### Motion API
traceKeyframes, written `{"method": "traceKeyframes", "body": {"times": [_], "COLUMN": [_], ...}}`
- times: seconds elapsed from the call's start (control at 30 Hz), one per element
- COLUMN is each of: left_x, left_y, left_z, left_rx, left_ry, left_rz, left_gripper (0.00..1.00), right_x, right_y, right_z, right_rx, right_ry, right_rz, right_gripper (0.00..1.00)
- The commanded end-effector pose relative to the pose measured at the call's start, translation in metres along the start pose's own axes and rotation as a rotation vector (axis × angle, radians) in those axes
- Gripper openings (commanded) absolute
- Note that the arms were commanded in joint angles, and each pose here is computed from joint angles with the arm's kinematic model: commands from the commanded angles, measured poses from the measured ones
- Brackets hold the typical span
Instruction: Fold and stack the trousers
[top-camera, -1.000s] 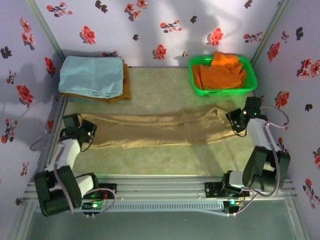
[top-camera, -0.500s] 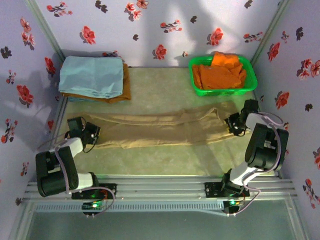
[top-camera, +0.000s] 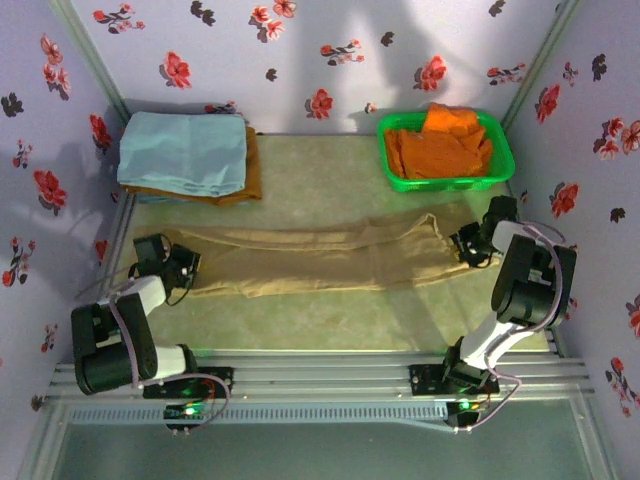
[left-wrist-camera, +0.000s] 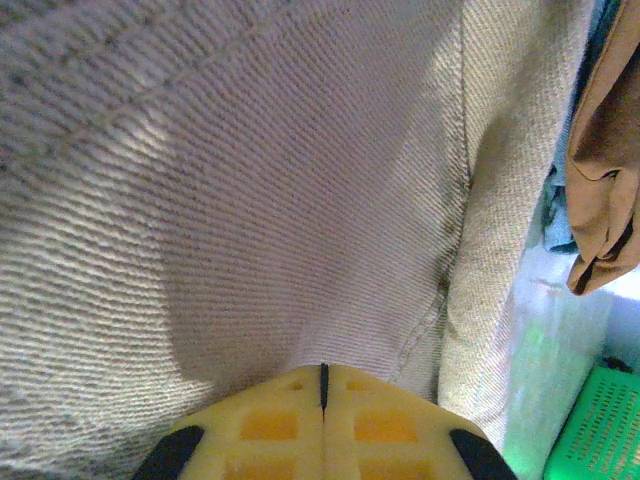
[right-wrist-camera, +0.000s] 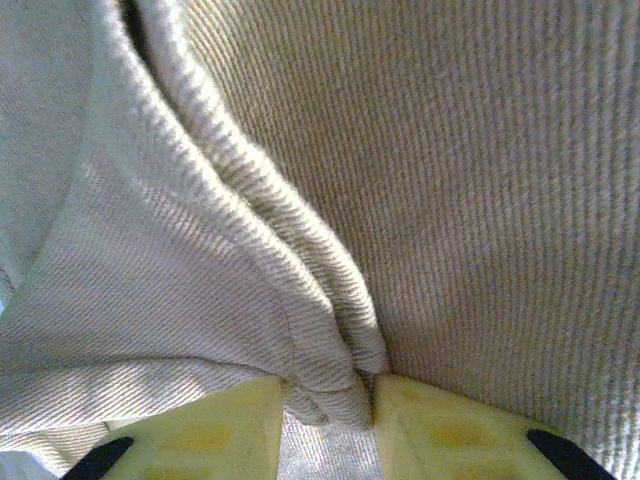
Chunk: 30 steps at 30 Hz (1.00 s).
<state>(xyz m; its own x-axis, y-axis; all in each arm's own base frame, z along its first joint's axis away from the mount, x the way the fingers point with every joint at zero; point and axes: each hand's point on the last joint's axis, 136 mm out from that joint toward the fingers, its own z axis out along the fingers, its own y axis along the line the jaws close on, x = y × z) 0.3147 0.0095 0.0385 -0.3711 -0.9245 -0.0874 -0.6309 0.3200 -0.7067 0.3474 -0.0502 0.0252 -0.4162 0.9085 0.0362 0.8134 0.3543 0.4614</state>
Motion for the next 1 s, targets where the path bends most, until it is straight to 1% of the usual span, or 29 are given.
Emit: {"method": "traceKeyframes", "body": {"times": [0.0, 0.1, 0.2, 0.37, 0.5, 0.63, 0.73, 0.83, 0.87, 0.9, 0.93, 0.97], "left_x": [0.002, 0.002, 0.001, -0.001, -0.001, -0.002, -0.003, -0.004, -0.004, -0.003, -0.003, -0.002], "left_y": [0.002, 0.002, 0.001, 0.0, 0.0, -0.002, -0.005, -0.007, -0.008, -0.008, -0.008, -0.008], "left_z": [-0.001, -0.001, -0.002, -0.003, -0.003, -0.003, -0.004, -0.005, -0.005, -0.005, -0.005, -0.005], "left_rx": [0.011, 0.011, 0.015, 0.017, 0.018, 0.019, 0.024, 0.026, 0.028, 0.03, 0.03, 0.031], "left_ry": [0.008, 0.005, 0.002, -0.002, -0.003, -0.003, -0.002, -0.001, -0.001, 0.001, 0.004, 0.008], "left_rz": [0.014, 0.013, 0.012, 0.011, 0.006, 0.002, 0.002, 0.013, 0.013, 0.013, 0.013, 0.015], "left_gripper": [0.0, 0.0, 0.0, 0.0, 0.0, 0.0, 0.0, 0.0, 0.0, 0.0, 0.01, 0.02], "right_x": [-0.007, -0.01, -0.014, -0.024, -0.037, -0.058, -0.079, -0.096, -0.101, -0.105, -0.108, -0.111], "right_y": [-0.003, 0.004, 0.013, 0.03, 0.052, 0.077, 0.09, 0.099, 0.1, 0.098, 0.098, 0.097], "right_z": [0.002, -0.005, -0.016, -0.035, -0.047, -0.056, -0.054, -0.044, -0.04, -0.038, -0.038, -0.039], "right_rx": [0.028, 0.008, -0.012, -0.044, -0.077, -0.093, -0.064, -0.037, -0.025, 0.002, 0.018, 0.03], "right_ry": [-0.016, -0.036, -0.06, -0.114, -0.148, -0.194, -0.225, -0.237, -0.237, -0.241, -0.25, -0.264], "right_rz": [-0.02, -0.03, -0.042, -0.069, -0.083, -0.095, -0.11, -0.112, -0.107, -0.106, -0.107, -0.108], "right_gripper": [0.23, 0.08, 0.0, 0.0, 0.0, 0.0, 0.0, 0.0, 0.14, 0.33, 0.38, 0.4]}}
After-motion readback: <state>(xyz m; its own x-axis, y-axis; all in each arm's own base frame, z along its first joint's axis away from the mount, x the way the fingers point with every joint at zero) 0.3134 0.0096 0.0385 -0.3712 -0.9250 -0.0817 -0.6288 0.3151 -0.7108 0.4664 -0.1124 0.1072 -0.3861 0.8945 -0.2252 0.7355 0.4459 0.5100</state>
